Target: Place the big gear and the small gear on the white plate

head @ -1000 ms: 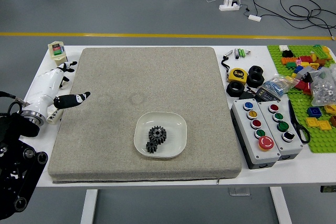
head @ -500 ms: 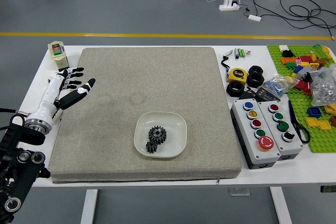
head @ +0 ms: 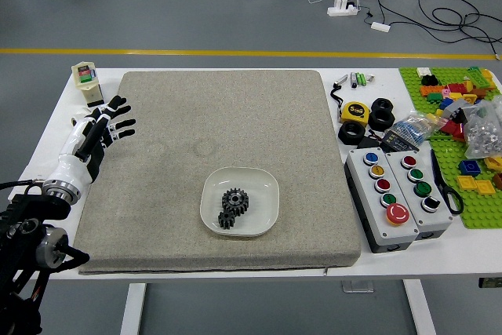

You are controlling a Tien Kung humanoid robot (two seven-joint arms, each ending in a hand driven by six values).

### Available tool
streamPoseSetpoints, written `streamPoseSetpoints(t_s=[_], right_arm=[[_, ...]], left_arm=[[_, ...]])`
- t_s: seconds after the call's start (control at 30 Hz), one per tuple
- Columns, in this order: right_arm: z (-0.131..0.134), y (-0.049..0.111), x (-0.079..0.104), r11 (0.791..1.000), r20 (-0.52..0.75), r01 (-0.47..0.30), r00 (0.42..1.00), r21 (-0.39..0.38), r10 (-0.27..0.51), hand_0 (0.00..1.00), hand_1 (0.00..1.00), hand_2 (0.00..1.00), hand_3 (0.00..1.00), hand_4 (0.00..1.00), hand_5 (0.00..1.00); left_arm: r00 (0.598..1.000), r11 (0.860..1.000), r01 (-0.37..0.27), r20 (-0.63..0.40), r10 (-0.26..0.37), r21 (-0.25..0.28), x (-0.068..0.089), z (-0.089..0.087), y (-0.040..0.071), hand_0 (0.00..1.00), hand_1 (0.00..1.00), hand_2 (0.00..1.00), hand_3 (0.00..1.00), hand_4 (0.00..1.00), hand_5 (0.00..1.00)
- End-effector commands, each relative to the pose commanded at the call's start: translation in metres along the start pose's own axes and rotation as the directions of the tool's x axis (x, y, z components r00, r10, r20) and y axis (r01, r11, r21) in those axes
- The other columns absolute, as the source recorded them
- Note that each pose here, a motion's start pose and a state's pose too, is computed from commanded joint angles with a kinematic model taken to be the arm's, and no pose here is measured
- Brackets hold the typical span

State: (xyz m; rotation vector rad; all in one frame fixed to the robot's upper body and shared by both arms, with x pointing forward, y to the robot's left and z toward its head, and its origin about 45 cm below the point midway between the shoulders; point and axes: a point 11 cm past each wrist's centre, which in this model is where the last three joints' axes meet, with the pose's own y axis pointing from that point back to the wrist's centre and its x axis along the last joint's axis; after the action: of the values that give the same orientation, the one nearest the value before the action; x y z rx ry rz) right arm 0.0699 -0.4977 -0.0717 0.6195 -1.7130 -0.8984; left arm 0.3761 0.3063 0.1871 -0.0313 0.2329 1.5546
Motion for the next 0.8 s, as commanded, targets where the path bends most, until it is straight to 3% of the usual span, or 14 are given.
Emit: streamPoseSetpoints(t_s=[0.07, 0.17, 0.8], right_arm=[[-0.0002, 0.0, 0.0, 1.0, -0.001, 0.0, 1.0, 0.0, 0.0, 0.601, 0.609, 0.696, 0.565, 0.763, 0.716], [-0.0002, 0.0001, -0.0002, 1.0, 0.0, 0.0, 1.0, 0.0, 0.0, 0.601, 0.609, 0.696, 0.565, 0.763, 0.716], [0.0008, 0.0001, -0.0008, 1.0, -0.003, 0.002, 1.0, -0.003, -0.002, 0.601, 0.609, 0.696, 0.565, 0.763, 0.718]], left_arm=[[0.997, 1.0, -0.004, -0.083, 0.004, 0.0, 0.0003, -0.0005, -0.0001, 0.677, 0.735, 0.834, 0.801, 0.854, 0.818], [0.994, 1.0, -0.01, -0.112, 0.01, -0.001, 0.0013, -0.0007, -0.0002, 0.677, 0.735, 0.834, 0.801, 0.854, 0.818], [0.996, 1.0, -0.017, -0.085, 0.016, -0.004, 0.0039, -0.0006, -0.0002, 0.68, 0.737, 0.843, 0.801, 0.854, 0.816]])
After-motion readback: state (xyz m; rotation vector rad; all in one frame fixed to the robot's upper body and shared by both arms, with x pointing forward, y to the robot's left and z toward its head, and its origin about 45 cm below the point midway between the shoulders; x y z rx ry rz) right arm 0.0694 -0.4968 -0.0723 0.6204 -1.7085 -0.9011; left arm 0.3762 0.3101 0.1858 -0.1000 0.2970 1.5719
